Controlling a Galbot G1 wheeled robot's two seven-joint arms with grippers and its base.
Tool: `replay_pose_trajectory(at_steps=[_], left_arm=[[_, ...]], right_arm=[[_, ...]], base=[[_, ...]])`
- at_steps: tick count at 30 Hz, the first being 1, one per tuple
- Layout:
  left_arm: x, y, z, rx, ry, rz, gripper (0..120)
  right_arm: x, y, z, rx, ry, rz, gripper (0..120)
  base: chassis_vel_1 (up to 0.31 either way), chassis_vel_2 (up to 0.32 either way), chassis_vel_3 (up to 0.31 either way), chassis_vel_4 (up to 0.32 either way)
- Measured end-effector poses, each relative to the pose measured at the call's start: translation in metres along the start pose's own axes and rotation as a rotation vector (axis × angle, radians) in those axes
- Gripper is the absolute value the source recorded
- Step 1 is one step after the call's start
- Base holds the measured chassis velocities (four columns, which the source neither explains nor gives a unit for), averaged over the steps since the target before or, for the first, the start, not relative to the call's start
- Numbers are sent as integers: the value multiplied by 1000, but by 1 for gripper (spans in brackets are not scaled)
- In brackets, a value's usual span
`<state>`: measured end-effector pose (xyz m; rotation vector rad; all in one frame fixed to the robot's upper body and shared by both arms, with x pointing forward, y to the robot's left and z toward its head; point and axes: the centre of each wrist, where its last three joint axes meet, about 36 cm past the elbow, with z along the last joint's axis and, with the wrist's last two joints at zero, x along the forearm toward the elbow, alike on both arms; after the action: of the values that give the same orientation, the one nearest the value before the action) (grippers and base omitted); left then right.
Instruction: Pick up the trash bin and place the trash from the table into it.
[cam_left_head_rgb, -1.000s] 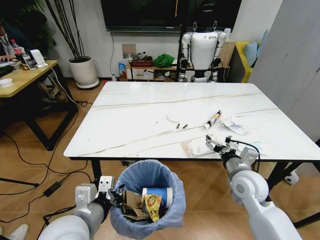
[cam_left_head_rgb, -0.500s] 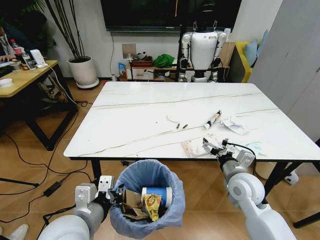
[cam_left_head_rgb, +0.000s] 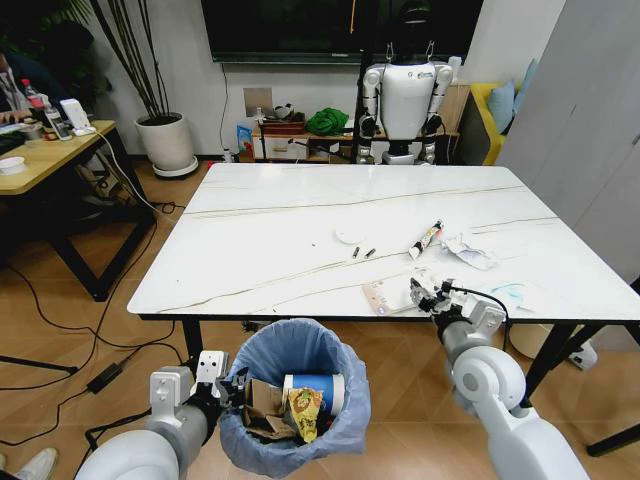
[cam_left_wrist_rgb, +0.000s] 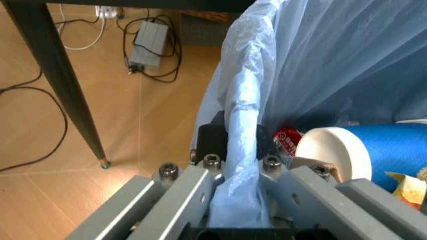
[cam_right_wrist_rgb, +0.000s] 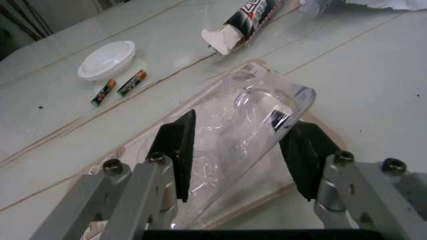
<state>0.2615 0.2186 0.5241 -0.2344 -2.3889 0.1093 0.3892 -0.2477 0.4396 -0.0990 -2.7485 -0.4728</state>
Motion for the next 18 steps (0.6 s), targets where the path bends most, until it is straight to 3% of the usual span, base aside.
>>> replay_pose_trajectory(at_steps=[11, 18], left_arm=[[1, 1, -2, 1, -9, -3, 0], [2, 0, -2, 2, -11, -2, 0]], right_arm=[[3, 1, 0, -7, 4, -11, 1], [8, 4, -5, -14, -8, -22, 0]], base=[[0, 0, 0, 0], [0, 0, 0, 0]])
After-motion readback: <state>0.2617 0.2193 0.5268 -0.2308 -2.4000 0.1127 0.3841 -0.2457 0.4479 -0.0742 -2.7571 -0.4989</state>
